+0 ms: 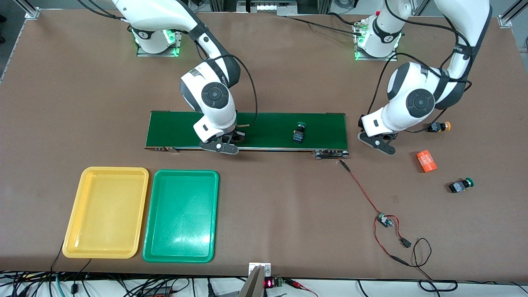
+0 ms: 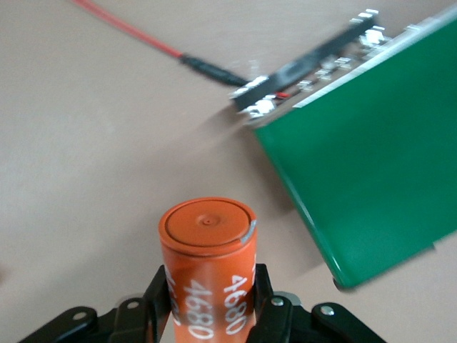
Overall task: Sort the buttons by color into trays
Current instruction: 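Carry the button over the yellow tray while the left gripper places the cell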
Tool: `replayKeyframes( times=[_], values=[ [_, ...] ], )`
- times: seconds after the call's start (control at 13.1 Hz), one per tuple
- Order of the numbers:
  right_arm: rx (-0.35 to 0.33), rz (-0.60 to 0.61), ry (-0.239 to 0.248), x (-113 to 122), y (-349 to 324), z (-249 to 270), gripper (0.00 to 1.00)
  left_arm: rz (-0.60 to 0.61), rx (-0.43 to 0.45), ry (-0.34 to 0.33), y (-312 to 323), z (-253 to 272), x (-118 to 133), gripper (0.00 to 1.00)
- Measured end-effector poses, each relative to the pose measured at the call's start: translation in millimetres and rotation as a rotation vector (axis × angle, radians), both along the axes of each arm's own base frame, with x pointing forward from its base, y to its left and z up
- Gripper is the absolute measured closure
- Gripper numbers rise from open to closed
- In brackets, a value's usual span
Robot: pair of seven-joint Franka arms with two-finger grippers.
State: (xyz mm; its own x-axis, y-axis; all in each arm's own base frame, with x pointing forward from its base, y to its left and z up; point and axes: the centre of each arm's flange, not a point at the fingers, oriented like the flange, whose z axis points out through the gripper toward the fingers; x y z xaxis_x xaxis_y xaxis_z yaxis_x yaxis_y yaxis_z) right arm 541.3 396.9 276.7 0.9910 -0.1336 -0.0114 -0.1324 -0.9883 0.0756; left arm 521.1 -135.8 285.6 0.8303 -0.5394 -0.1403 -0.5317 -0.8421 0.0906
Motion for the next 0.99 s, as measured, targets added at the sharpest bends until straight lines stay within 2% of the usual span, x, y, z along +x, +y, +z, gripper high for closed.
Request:
replayKeyframes(
  times=[0.15, 0.23, 0.38, 0.53, 0.76, 0.99],
  values=[
    [-0.012, 0.044, 0.016, 28.2, -23.6, 41.0, 0.59, -0.13, -0.02, 0.003, -10.2, 0.5, -3.7, 0.51],
    [0.01, 0.064, 0.02, 47.0, -49.3, 69.7, 0.59, -0.207, -0.033, 0.006, -18.5, -0.5, -7.1, 0.51],
    [0.052, 0.11, 0.028, 81.7, -133.9, 124.8, 0.59, -0.378, -0.061, 0.008, -43.1, -0.1, -15.8, 0.51],
    [0.067, 0.168, 0.014, 104.1, -228.5, 161.4, 0.59, -0.508, -0.077, 0.008, -68.1, 0.5, -25.1, 0.51],
    [0.074, 0.268, 0.004, 123.8, -346.4, 164.8, 0.59, -0.622, -0.095, 0.002, -98.9, 0.4, -33.2, 0.51],
    [0.07, 0.327, -0.061, 141.8, -423.8, 135.6, 0.59, -0.676, -0.113, -0.004, -120.7, -6.9, -32.9, 0.51]
  ],
)
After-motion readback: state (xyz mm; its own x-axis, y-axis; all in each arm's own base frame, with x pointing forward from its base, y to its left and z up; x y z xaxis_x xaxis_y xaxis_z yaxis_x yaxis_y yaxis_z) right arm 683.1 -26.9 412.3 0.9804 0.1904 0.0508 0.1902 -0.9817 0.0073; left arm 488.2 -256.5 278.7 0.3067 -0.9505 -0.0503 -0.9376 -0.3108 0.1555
